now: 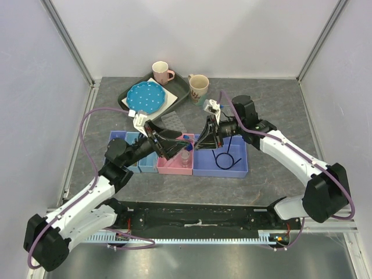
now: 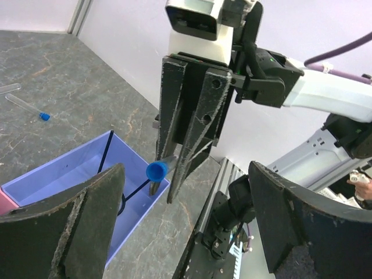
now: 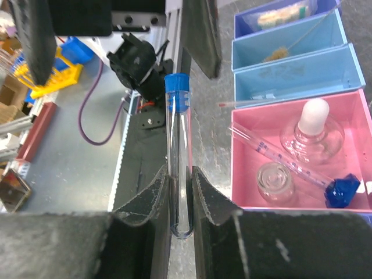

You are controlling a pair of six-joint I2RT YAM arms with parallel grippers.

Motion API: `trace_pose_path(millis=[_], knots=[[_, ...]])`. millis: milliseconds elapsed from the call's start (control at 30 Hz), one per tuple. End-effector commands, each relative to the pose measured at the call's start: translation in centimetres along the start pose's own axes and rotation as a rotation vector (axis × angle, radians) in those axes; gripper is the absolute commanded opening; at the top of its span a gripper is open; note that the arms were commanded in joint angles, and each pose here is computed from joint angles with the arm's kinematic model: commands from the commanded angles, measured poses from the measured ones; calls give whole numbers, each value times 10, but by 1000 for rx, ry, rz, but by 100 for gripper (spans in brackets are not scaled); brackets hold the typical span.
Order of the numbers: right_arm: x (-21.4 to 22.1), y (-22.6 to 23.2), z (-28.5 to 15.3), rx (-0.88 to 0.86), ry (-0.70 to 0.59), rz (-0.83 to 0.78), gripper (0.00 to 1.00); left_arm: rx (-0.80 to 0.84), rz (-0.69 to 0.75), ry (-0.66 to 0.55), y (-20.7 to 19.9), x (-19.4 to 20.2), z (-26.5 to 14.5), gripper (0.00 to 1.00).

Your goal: Organize the chemistry lab equipment

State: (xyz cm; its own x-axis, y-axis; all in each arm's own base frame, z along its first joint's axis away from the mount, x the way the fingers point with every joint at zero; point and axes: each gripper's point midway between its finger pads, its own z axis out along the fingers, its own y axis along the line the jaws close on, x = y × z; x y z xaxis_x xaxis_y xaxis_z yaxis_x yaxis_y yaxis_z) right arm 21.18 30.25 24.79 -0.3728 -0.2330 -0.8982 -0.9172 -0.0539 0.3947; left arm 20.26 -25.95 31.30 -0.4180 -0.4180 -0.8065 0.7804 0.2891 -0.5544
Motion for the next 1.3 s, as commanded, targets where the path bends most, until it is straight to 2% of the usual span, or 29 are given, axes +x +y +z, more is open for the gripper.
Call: trace_pose_path(millis=[0,167,300,567,667,700,867,967,1000,1100,1200,1233,1267], knots=[[-27,12,1,-64,-82,16,8,-7,-20,-138,1,-26,12,92],[-28,10,2,-66,-100,32,7,-27,-83,-173,8,-30,19,86],[-26,7,4,-60,-102,41,7,-27,-116,-158,9,-28,24,72],[-24,2,6,-48,-104,47,8,-16,-160,-83,11,-15,31,54],[-21,0,6,-45,-102,52,7,-19,-164,-74,11,-15,33,43],[-21,0,6,-43,-102,51,8,-23,-166,-70,11,-15,33,35],[-18,-4,7,-34,-99,55,8,-31,-176,-39,12,-11,35,28],[-16,-5,7,-31,-97,53,8,-27,-177,-26,11,-10,36,13],[-16,-5,7,-25,-98,53,8,-28,-178,-21,12,-9,37,2],[-15,-6,6,-21,-91,49,11,-38,-169,3,12,-7,37,2],[-15,-8,3,-4,-81,26,33,-80,-138,26,18,-6,35,2],[-18,-11,-2,13,-86,13,48,-96,-124,27,20,-8,34,2],[-20,-16,-7,37,-88,-23,58,-137,-119,46,26,-8,32,2]])
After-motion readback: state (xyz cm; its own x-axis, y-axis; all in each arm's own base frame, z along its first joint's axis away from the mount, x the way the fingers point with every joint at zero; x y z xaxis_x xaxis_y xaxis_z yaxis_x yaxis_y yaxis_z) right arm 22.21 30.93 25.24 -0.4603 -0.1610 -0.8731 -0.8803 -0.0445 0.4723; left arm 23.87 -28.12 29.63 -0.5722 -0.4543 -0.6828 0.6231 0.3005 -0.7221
